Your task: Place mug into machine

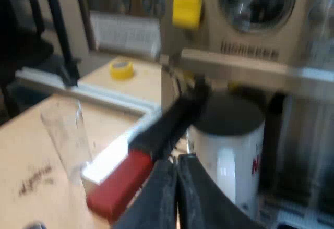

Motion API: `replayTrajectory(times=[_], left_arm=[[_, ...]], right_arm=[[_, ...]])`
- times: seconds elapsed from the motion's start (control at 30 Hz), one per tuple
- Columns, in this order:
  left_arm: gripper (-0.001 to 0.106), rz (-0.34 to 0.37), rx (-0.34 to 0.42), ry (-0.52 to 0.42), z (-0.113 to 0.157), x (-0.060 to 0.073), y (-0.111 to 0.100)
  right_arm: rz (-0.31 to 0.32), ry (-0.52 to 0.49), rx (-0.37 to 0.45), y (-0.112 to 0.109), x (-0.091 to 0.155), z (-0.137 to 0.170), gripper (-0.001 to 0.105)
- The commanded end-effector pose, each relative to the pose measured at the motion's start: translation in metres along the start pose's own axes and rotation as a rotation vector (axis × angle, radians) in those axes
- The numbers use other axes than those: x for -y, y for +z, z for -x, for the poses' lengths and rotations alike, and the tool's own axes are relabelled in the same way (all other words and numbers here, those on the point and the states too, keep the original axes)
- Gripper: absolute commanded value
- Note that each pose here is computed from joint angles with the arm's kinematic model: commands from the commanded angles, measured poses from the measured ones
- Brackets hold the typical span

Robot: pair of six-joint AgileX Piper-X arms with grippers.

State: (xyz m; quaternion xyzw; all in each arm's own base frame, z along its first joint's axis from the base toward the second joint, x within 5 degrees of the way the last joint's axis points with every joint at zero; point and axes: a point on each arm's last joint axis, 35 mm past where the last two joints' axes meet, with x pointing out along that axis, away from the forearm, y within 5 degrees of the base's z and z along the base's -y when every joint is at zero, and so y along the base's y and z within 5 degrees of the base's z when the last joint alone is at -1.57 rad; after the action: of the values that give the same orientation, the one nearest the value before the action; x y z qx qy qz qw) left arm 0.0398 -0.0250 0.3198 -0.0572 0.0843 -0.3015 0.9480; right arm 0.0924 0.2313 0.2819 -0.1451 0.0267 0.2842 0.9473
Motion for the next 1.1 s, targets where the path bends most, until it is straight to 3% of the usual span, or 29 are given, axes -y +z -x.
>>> replayTrajectory(times=[0.03,0.27,0.47,1.1], left_arm=[[0.081,-0.001,0.007,-0.066,0.002,0.003,0.004],[0.081,-0.009,0.032,-0.074,0.002,0.004,0.007],[0.081,-0.012,0.065,-0.078,0.002,0.004,0.011],[0.081,0.002,0.061,-0.095,0.002,0.005,0.011]], right_arm=[[-0.023,-0.028,0.039,0.019,0.003,-0.001,0.000],[0.032,-0.057,0.040,0.041,-0.011,-0.023,0.000],[0.050,-0.089,0.010,0.045,-0.023,-0.049,0.000],[0.041,-0.191,-0.052,0.044,-0.007,-0.126,0.000]])
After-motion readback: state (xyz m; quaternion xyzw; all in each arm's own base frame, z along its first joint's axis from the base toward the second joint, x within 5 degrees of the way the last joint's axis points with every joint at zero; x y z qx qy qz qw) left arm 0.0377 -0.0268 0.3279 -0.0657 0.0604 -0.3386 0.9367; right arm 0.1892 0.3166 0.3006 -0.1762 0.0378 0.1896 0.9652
